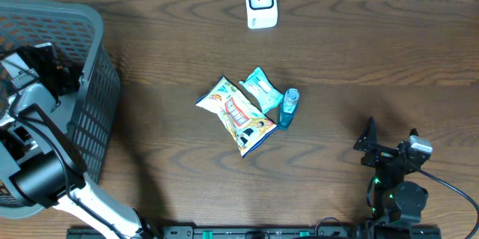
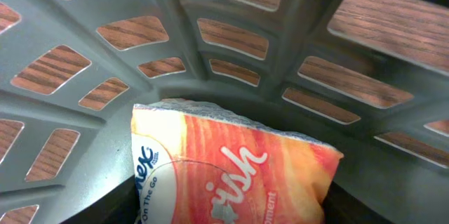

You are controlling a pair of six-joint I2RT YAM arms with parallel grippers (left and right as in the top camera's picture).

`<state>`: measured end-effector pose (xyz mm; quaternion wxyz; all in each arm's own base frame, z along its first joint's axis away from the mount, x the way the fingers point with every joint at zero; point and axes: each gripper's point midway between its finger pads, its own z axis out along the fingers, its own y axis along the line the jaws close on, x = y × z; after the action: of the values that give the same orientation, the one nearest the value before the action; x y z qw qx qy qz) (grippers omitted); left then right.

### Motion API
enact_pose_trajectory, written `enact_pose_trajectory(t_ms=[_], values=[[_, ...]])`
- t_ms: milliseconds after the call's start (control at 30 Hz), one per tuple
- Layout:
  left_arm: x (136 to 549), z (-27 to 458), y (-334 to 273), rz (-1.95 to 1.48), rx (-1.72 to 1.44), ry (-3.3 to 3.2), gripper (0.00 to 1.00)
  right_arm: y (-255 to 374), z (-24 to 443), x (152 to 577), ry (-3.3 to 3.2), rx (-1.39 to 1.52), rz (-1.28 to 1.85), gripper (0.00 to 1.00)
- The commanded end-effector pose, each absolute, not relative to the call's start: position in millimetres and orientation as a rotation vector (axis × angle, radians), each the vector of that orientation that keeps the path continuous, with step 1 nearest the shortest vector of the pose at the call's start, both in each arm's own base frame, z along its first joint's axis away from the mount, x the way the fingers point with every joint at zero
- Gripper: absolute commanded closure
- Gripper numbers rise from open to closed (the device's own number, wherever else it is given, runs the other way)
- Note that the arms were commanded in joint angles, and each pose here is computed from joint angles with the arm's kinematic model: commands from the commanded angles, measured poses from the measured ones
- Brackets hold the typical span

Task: Scan the item barcode
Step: 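Grasp the orange Kleenex tissue pack and lift it from the basket, then carry the tissue pack over the table toward the scanner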

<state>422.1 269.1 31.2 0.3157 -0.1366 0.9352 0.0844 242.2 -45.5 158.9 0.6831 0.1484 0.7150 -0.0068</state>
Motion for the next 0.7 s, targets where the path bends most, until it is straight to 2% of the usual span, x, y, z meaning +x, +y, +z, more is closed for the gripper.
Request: enact_pose_trajectory(t_ms=[0,167,400,500,667], values=[[410,25,268,0.247,-0.365,2.517,0.39,-47,159,242,1.602,0.331,-0.026,0.01],[413,87,271,0.283,-0.416,2.389,0.39,-47,159,242,1.602,0.331,-0.026,0.01],[401,222,260,0.217,-0.654,2.043,0.39,-47,159,242,1.602,0.332,-0.026,0.01],[388,281,227,0.049,-0.662,1.91,0.39,-47,159,242,1.602,0.332,-0.026,0.01],[371,369,122,-0.38,-0.403,1.766,0.39,-47,159,242,1.602,0.331,-0.026,0.01]])
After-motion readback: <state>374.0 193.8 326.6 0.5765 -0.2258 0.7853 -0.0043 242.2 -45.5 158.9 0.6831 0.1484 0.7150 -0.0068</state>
